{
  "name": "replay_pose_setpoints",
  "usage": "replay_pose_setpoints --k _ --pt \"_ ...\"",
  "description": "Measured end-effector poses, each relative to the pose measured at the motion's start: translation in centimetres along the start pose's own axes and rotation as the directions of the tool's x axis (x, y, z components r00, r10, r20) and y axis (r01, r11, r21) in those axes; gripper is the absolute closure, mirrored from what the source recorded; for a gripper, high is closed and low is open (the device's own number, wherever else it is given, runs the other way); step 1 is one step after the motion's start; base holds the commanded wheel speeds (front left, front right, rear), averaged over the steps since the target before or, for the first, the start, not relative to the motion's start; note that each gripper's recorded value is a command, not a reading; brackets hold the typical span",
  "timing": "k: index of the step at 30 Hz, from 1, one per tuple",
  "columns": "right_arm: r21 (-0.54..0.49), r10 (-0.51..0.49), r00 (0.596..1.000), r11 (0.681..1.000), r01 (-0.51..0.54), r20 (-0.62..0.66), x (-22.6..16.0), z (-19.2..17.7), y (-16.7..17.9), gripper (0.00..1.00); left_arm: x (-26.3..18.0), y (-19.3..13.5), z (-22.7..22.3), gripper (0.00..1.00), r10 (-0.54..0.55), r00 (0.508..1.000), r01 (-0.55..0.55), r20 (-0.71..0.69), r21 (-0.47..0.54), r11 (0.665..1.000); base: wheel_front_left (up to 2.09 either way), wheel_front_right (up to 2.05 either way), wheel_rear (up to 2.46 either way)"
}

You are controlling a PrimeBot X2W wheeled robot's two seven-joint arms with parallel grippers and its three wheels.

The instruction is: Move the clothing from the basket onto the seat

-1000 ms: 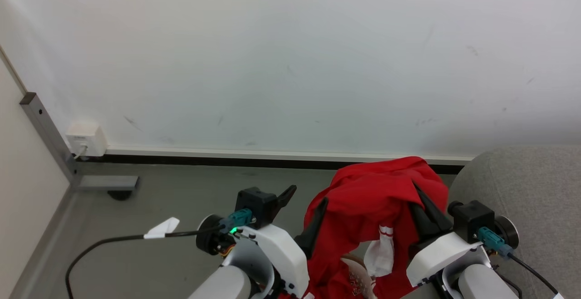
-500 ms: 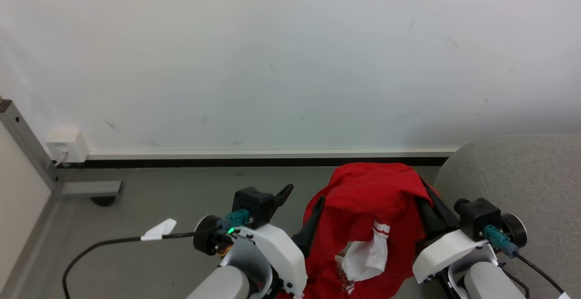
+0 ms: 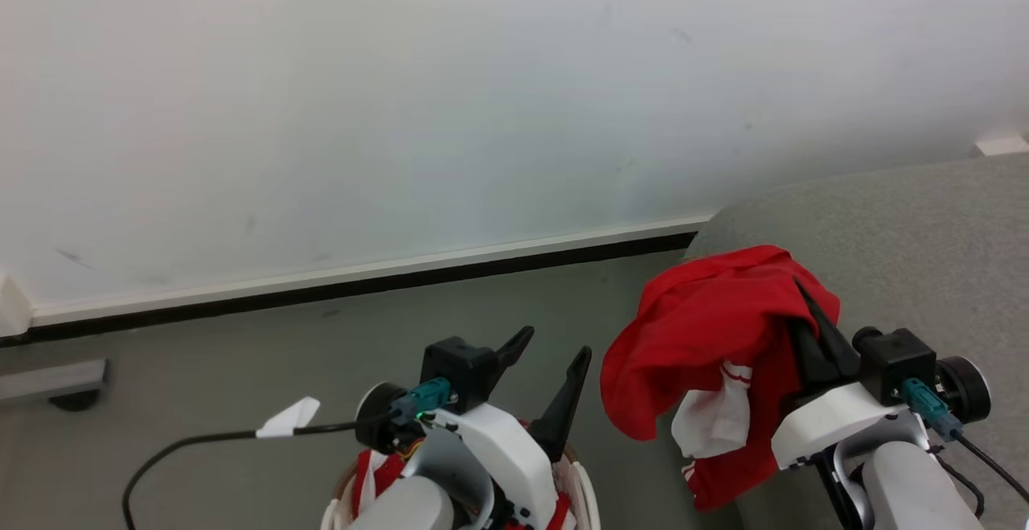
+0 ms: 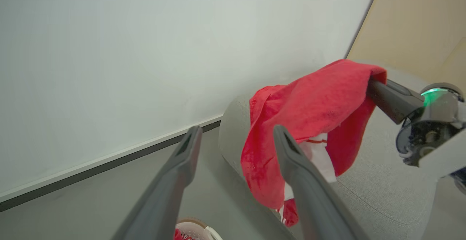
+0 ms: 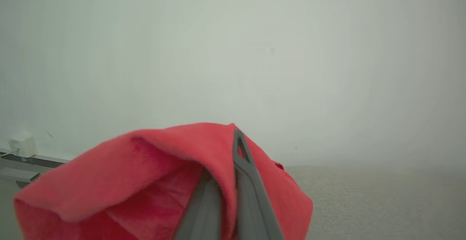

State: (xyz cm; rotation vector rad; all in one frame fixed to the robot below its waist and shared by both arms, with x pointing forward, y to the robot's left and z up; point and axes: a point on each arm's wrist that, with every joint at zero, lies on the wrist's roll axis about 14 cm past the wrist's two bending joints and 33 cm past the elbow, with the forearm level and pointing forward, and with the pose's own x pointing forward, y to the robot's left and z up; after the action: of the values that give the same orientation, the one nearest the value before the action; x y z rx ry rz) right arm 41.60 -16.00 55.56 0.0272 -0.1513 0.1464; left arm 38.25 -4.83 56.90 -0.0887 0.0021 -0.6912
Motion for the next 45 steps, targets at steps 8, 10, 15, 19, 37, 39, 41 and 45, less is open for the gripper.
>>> replay_pose_setpoints --k 8,10,15,19,37,39,41,45 --pt "-0.038 -0.121 0.993 0.992 0.121 -0.002 -0.7 0.0 -4.5 1.0 1.8 -2.7 -1.8 0.0 -0.094 0.995 0.093 -0.02 -0.041 0.995 0.0 0.0 0.0" --pt "-0.041 -0.138 0.99 0.99 0.138 -0.001 -0.3 0.0 -5.2 1.0 2.1 -2.8 -2.3 0.0 -0.104 0.994 0.102 -0.028 -0.05 0.994 0.0 0.0 0.0" --pt "-0.097 -0.178 0.983 0.978 0.182 0.053 2.8 2.2 -8.6 1.0 3.5 -2.2 -2.8 0.0 -0.125 0.992 0.124 -0.009 -0.059 0.991 0.0 0.0 0.0" --pt "-0.169 -0.213 0.973 0.959 0.226 0.091 6.3 3.7 -12.5 1.0 4.9 -0.1 -3.8 0.0 -0.113 0.994 0.113 0.004 -0.073 0.991 0.0 0.0 0.0" --pt "-0.355 -0.572 0.777 0.806 0.473 -0.263 7.6 -10.8 -28.1 0.89 5.4 10.9 -13.1 0.0 0.097 0.992 -0.107 -0.081 -0.135 0.985 0.0 0.0 0.0" --pt "-0.362 -0.583 0.74 0.805 0.471 -0.334 5.3 -13.5 -27.6 0.56 5.1 11.3 -13.5 0.0 0.111 0.989 -0.123 -0.093 -0.131 0.984 0.0 0.0 0.0" --pt "-0.35 -0.599 0.717 0.797 0.492 -0.357 3.6 -14.6 -27.5 0.0 4.9 11.6 -13.6 0.0 0.121 0.988 -0.134 -0.099 -0.129 0.983 0.0 0.0 0.0" --pt "-0.316 -0.597 0.712 0.801 0.508 -0.37 2.1 -15.3 -26.1 0.0 4.1 12.4 -13.7 0.0 0.156 0.982 -0.169 -0.109 -0.119 0.978 0.0 0.0 0.0"
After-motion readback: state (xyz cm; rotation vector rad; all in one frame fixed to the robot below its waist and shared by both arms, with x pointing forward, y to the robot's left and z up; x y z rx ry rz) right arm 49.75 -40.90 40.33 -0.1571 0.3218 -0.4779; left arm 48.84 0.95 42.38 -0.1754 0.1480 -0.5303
